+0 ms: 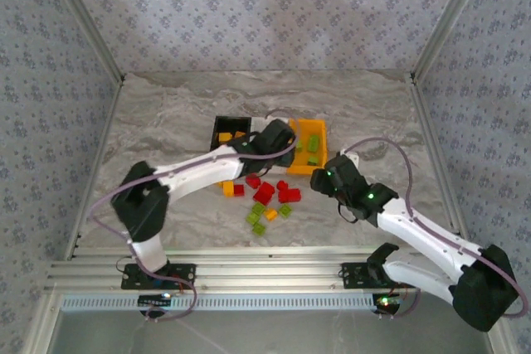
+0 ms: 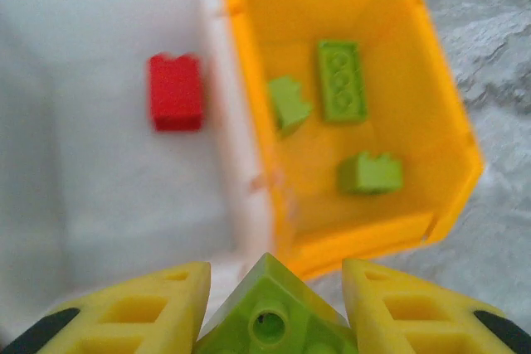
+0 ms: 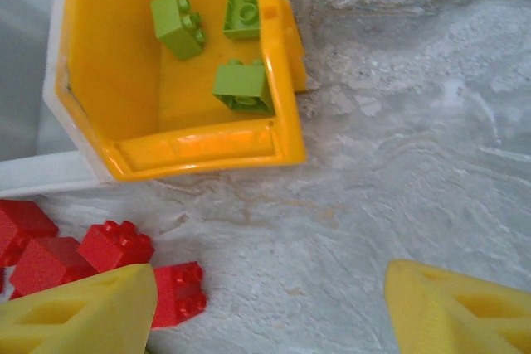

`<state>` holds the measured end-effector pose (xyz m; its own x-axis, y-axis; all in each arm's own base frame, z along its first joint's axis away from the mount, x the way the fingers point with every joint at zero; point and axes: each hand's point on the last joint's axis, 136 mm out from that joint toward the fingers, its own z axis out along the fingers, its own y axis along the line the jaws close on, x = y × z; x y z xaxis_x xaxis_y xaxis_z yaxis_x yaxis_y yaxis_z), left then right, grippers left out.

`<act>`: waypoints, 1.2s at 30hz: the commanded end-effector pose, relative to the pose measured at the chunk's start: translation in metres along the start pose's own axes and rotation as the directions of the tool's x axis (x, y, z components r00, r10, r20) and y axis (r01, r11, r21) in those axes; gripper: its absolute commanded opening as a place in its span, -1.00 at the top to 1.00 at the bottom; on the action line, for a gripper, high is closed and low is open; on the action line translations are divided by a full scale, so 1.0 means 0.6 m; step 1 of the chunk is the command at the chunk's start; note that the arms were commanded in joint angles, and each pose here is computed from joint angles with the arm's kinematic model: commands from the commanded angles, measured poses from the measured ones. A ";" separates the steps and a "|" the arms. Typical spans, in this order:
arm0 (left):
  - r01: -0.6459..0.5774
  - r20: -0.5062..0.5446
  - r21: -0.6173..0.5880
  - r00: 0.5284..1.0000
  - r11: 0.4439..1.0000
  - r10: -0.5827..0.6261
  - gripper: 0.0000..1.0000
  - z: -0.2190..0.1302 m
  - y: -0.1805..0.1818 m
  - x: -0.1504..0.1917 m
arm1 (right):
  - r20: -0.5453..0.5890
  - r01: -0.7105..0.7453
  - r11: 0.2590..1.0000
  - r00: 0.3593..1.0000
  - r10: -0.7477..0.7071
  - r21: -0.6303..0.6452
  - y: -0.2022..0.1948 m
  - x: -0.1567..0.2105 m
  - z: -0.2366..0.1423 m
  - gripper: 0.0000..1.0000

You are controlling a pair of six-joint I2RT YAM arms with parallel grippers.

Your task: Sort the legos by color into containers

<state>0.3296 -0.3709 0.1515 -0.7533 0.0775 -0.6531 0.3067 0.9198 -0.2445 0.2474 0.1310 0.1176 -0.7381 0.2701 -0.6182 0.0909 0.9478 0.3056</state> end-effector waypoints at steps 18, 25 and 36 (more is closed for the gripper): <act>-0.021 0.033 0.087 0.999 0.996 0.018 -0.64 0.033 -0.088 -0.100 | -0.029 -0.010 1.000 1.000 0.010 -0.008 -0.015 0.028 -0.005 -0.54; 0.035 0.110 0.182 0.992 0.983 -0.055 -0.99 -0.094 -0.047 -0.065 | -0.063 0.065 0.992 0.995 -0.073 -0.110 0.034 0.051 0.004 -0.54; 0.135 0.121 0.127 0.981 0.983 -0.151 -0.99 -0.215 0.110 0.127 | -0.121 0.216 0.965 0.965 -0.234 -0.149 0.115 0.125 0.039 -0.56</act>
<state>0.2248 -0.2745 0.1874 -0.7149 -0.0576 -0.6968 0.3355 0.8461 -0.4141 0.2043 0.2053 0.0644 -0.8428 -0.0048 -0.5383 -0.1690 0.9517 0.2562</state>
